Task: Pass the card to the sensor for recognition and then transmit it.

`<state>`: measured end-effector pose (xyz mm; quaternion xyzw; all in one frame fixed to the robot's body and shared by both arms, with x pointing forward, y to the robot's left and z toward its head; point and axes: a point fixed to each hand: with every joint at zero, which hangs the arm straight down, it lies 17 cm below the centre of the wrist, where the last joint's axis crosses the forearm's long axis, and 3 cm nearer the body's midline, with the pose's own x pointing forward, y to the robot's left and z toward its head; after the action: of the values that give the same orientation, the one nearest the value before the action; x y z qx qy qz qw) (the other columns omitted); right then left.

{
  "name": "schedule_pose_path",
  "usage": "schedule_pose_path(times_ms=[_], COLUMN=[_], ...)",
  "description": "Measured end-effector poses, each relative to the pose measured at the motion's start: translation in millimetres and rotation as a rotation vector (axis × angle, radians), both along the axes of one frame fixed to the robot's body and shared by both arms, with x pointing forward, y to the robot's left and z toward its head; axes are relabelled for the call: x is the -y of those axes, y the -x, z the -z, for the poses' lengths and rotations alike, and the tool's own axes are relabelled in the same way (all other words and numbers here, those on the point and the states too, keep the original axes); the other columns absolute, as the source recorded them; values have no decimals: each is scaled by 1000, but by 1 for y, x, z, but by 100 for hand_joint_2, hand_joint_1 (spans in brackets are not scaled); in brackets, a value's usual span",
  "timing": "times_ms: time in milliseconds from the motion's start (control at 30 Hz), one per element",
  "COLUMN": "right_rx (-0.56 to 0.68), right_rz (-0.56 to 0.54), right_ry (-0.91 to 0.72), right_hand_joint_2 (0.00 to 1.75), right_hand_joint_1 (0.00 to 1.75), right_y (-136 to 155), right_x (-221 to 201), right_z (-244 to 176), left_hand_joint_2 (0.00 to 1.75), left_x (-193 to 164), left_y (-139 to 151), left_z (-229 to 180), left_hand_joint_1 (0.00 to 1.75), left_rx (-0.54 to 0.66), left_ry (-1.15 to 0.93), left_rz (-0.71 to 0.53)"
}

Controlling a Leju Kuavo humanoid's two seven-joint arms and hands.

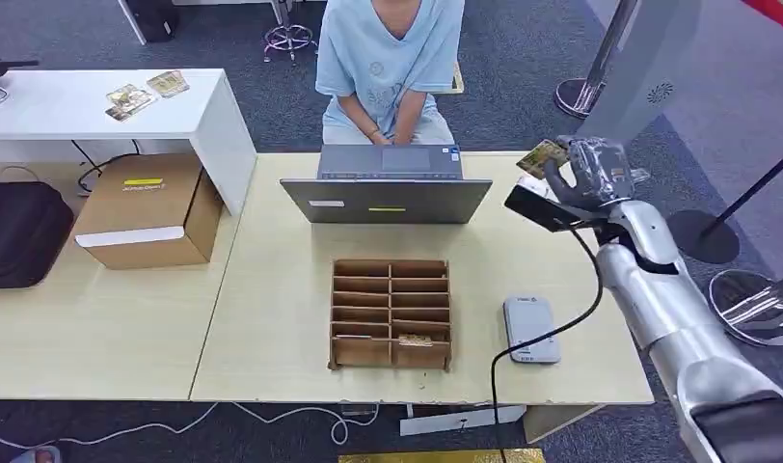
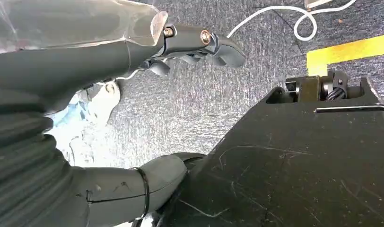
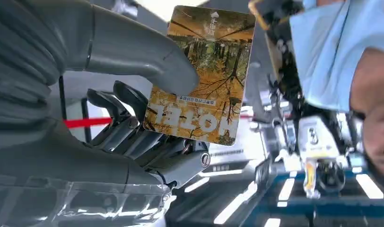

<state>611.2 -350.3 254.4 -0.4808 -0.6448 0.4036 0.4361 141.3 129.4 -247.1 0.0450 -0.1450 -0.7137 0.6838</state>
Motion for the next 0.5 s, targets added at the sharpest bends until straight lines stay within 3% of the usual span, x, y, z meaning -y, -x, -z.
schedule_pose_path(times_ms=[233, 500], right_rx=[131, 188], right_rz=[-12, -88], right_ry=[-9, -18], right_hand_joint_2=[175, 175], right_hand_joint_1=[175, 175], right_y=[3, 6], right_x=[-8, -44], right_z=[-27, -36], left_hand_joint_2=[175, 175], left_x=[0, 0], left_y=[0, 0], left_z=[0, 1], left_hand_joint_1=[0, 0], left_rx=[2, 7], left_ry=[6, 10], left_rz=[-26, -45])
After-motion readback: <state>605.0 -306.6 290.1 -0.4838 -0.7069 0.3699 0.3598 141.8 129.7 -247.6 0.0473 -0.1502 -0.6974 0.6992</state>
